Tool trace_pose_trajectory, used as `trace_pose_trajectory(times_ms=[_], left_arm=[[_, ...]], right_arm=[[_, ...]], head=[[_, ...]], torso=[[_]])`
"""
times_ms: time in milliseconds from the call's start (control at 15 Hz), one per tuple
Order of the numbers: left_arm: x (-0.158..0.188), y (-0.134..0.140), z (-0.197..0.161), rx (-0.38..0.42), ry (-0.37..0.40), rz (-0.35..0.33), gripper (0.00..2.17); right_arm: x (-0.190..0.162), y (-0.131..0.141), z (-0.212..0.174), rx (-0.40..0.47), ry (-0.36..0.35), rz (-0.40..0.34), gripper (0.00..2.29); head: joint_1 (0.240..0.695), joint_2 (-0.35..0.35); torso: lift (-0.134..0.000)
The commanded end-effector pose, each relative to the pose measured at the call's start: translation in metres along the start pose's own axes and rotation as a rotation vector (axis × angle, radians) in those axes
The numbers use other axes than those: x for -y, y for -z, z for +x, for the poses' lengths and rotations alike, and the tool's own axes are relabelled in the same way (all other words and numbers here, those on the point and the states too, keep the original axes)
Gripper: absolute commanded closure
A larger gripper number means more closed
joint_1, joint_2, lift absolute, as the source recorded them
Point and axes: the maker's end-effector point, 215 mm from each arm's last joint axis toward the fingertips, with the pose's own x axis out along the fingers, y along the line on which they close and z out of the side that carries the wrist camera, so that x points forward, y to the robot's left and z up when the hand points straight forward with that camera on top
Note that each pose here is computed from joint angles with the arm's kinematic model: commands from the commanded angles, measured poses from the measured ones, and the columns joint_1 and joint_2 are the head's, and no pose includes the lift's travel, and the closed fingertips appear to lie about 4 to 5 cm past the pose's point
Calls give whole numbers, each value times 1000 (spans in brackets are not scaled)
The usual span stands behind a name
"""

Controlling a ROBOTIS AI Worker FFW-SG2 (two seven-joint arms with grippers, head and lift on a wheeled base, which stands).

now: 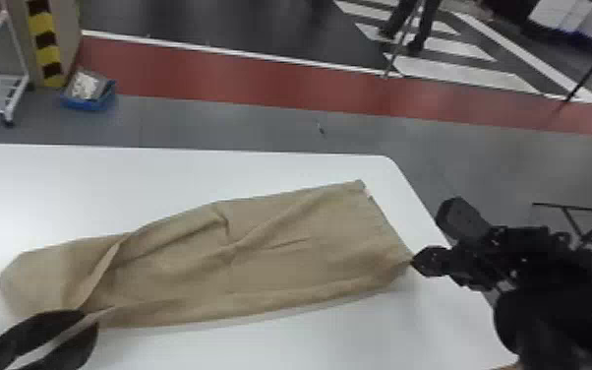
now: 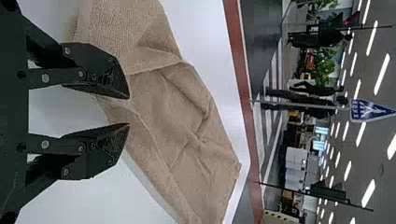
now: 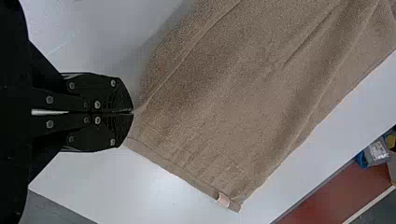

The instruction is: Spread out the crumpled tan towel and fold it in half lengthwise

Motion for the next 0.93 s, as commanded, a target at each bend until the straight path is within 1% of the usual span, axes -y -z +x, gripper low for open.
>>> trace_pose_trajectory(times_ms=[0, 267, 467, 533, 600, 733, 867], left_arm=[[12, 3, 7, 3, 20, -2, 822], [10, 16, 18, -15, 15, -5, 822], [3, 16, 18, -12, -20, 3, 799], [1, 12, 17, -5, -26, 9, 772], [1, 10, 16, 1, -29, 16, 562], [4, 8, 14, 13, -28, 32, 552], [4, 11, 15, 8, -30, 29, 552]], right_arm=[[-1, -1, 1, 1, -5, 1, 1180], [-3, 3, 1, -2, -7, 12, 1180], [-4, 5, -1, -5, -4, 19, 1180], [-4, 5, -1, -4, -5, 20, 1180], [-5, 4, 0, -2, -5, 24, 1180], [-7, 2, 1, 2, -7, 25, 1180], [-8, 2, 0, 4, -6, 29, 1180]], head=[[695, -350], [695, -350], [695, -350], [695, -350], [695, -350], [695, -350], [695, -350]], torso=[[-125], [-125], [-125], [-125], [-125], [-125], [-125]])
